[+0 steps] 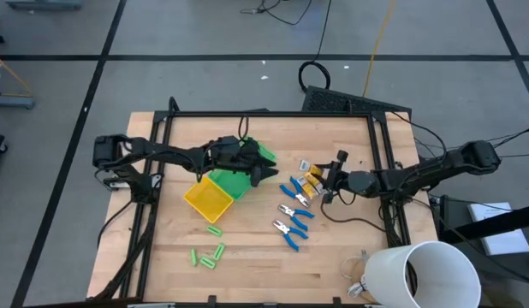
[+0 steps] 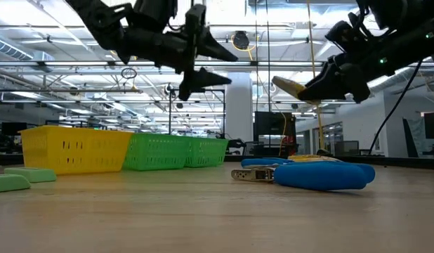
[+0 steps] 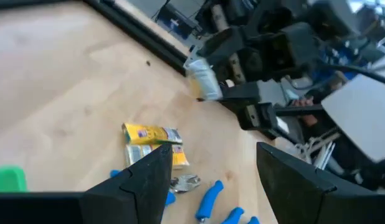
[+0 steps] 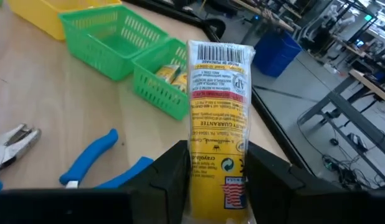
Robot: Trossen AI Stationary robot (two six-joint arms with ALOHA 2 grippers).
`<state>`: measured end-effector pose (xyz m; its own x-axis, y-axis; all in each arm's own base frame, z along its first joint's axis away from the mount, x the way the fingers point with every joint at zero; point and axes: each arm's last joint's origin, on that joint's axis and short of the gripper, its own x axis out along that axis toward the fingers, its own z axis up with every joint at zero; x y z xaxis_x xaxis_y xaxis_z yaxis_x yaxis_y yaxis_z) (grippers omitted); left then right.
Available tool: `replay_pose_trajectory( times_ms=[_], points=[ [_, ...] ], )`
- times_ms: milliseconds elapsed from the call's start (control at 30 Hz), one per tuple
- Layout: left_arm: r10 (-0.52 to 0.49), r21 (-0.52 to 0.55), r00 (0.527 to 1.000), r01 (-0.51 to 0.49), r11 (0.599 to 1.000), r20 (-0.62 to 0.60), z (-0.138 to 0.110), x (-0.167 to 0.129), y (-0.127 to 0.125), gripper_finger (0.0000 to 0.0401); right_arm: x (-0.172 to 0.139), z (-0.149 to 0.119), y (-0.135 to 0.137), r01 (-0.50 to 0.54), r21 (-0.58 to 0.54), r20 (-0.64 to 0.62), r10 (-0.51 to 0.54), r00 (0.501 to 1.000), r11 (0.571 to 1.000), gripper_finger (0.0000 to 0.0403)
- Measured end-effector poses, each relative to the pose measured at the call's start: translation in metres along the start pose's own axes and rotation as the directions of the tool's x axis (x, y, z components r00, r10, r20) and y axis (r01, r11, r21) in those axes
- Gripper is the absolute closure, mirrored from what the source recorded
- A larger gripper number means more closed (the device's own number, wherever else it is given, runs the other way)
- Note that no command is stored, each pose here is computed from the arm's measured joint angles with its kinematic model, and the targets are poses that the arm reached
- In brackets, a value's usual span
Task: Pick & Place School Supplies
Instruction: Put the crayon box into the top green bin
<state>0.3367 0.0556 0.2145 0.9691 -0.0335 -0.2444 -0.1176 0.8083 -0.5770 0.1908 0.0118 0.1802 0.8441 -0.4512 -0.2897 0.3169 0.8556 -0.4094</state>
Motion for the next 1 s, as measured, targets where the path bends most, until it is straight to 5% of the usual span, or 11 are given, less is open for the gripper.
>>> replay_pose_trajectory(
  times_ms=[333, 1000],
  points=[
    [-0.025, -0.143, 0.999, 0.03, 0.989, 0.037, -0.015, 0.022, 0.016, 0.0123, 0.0, 0.01, 0.005, -0.026, -0.007, 0.02, 0.026, 0.999, 1.0, 0.0273],
    [-0.055, -0.089, 0.998, 0.058, 0.994, 0.03, -0.006, 0.035, -0.004, 0.013, 0.037, 0.031, 0.035, 0.017, -0.155, -0.081, -0.03, 0.996, 0.988, 0.0273]
  ],
)
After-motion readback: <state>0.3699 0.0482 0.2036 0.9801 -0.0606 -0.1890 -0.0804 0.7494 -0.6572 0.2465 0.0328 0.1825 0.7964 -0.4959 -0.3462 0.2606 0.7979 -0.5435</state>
